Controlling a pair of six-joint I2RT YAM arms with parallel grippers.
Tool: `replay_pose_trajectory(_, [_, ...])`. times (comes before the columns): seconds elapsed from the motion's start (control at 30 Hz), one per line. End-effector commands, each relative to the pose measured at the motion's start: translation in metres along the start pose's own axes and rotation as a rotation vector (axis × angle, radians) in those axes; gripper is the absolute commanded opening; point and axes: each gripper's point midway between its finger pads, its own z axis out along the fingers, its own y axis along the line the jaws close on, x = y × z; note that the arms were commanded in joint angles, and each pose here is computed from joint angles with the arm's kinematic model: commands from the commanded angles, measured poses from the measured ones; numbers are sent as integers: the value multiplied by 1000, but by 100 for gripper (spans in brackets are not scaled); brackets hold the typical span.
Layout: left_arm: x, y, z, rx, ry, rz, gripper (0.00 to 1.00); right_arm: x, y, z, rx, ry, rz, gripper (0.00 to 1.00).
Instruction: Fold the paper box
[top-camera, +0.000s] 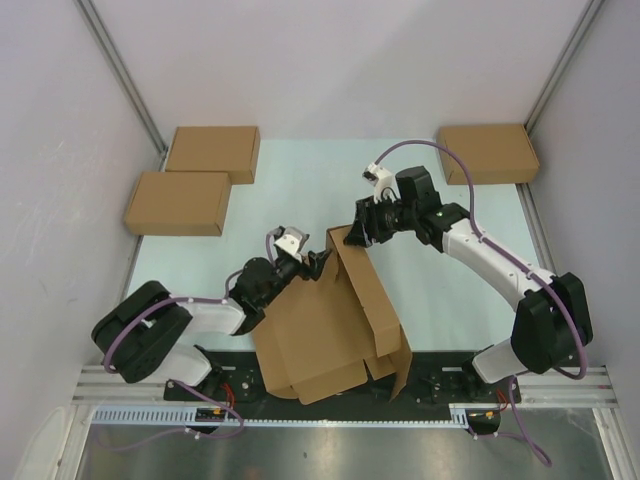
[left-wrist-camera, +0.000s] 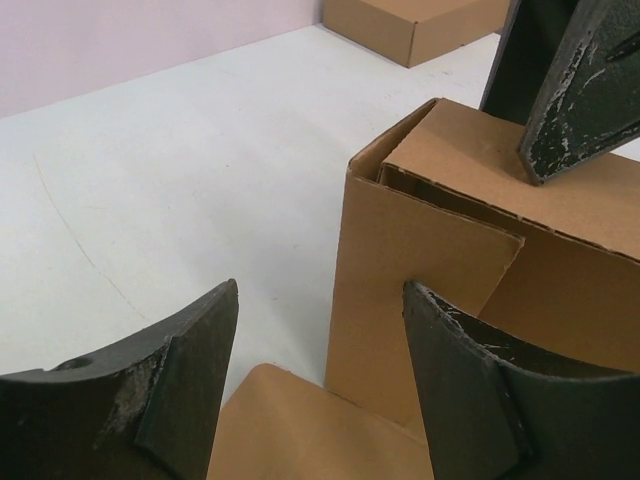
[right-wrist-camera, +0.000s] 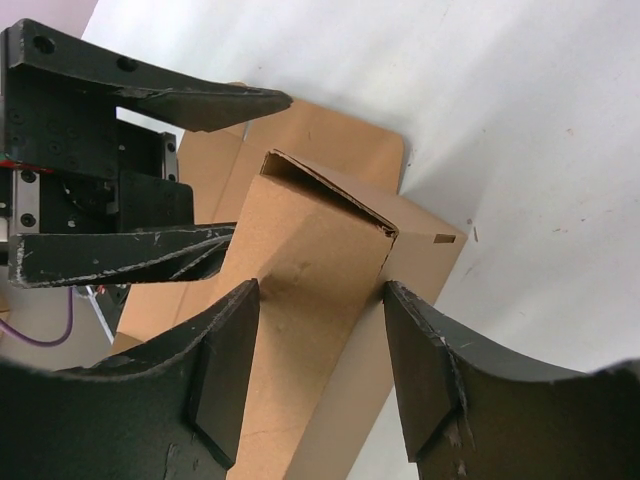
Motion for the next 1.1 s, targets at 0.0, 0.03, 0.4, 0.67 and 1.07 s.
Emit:
replay_pose_trajectory(0.0, [-21,-9,15,60,-64,28,72,2,10,3,-56,22,20,58])
replay_pose_trajectory(0.03, [-20,-9,17,58,-61,28,72,3,10,3,-57,23,19,58])
replay_pose_trajectory(0.4, [-15,-17,28,98,-60,29,72,8,10,7,-49,41,18,58])
replay_pose_trajectory(0.67, [-21,-13,41,71,-102,24,69,13,14,11,-54,72,14,58])
replay_pose_trajectory(1.07, [-24,-16,44,84,-162,10,16,10,10,8,-51,68,27,58])
